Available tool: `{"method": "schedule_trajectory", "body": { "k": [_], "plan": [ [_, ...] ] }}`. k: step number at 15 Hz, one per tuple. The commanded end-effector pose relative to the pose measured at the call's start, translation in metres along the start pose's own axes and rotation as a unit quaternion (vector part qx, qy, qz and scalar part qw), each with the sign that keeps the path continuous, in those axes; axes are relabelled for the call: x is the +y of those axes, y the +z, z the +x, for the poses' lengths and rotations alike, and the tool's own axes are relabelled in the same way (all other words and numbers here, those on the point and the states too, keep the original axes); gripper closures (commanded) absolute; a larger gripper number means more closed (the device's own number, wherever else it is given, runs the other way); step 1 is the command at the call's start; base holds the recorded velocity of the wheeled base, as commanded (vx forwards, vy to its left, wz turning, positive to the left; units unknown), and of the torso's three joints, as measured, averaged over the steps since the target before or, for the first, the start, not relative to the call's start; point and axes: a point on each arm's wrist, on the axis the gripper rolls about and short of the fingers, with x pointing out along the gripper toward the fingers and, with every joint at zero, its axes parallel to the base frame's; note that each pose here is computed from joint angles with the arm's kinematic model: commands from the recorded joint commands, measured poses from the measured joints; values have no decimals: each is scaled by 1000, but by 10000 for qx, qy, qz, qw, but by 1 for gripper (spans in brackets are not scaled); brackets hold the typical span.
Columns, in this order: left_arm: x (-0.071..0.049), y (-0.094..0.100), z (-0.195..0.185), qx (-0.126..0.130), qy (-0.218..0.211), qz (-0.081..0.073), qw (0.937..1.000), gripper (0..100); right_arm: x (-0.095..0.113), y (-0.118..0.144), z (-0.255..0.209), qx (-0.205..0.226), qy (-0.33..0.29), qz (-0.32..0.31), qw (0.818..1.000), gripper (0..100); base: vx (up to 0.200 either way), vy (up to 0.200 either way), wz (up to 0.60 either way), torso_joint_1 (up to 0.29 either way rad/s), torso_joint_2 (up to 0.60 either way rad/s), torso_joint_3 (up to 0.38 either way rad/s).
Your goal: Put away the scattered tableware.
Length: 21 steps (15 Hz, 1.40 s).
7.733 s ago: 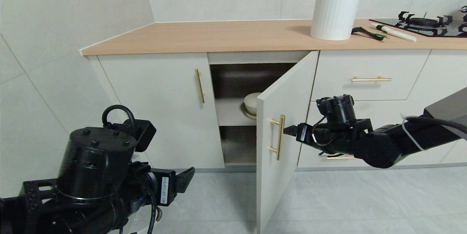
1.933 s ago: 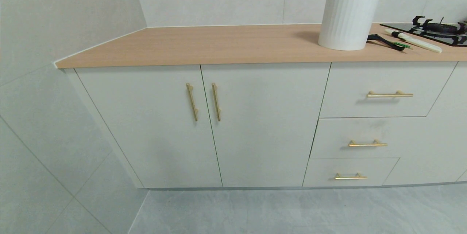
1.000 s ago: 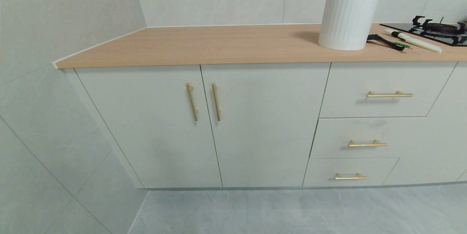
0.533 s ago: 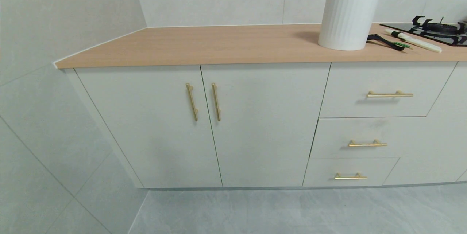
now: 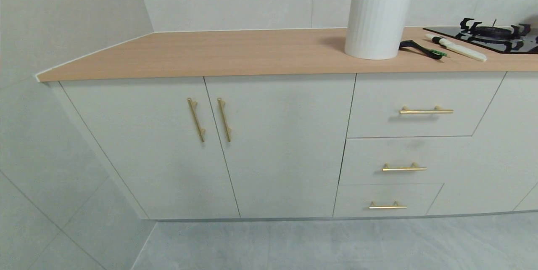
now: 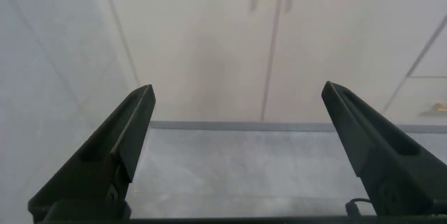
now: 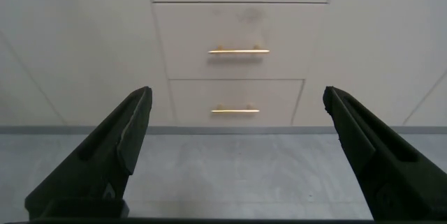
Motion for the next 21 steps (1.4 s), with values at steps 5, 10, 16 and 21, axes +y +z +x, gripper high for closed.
{"method": "schedule_trajectory", "body": {
  "k": [5,10,16,21],
  "plan": [
    [0,0,0,3,5,-4,10000,0,0,0,0,9,3,-2,10000,0,0,-120,0,0,1,0],
    [0,0,0,3,5,-11,10000,0,0,0,0,2,3,-2,10000,0,0,0,0,0,0,0],
    [0,0,0,3,5,-11,10000,0,0,0,0,9,-5,-2,10000,0,133,0,0,-1,2,2],
    [0,0,0,3,5,-11,10000,0,0,0,0,9,-5,6,10000,0,160,0,0,4,2,2]
  ]
}}
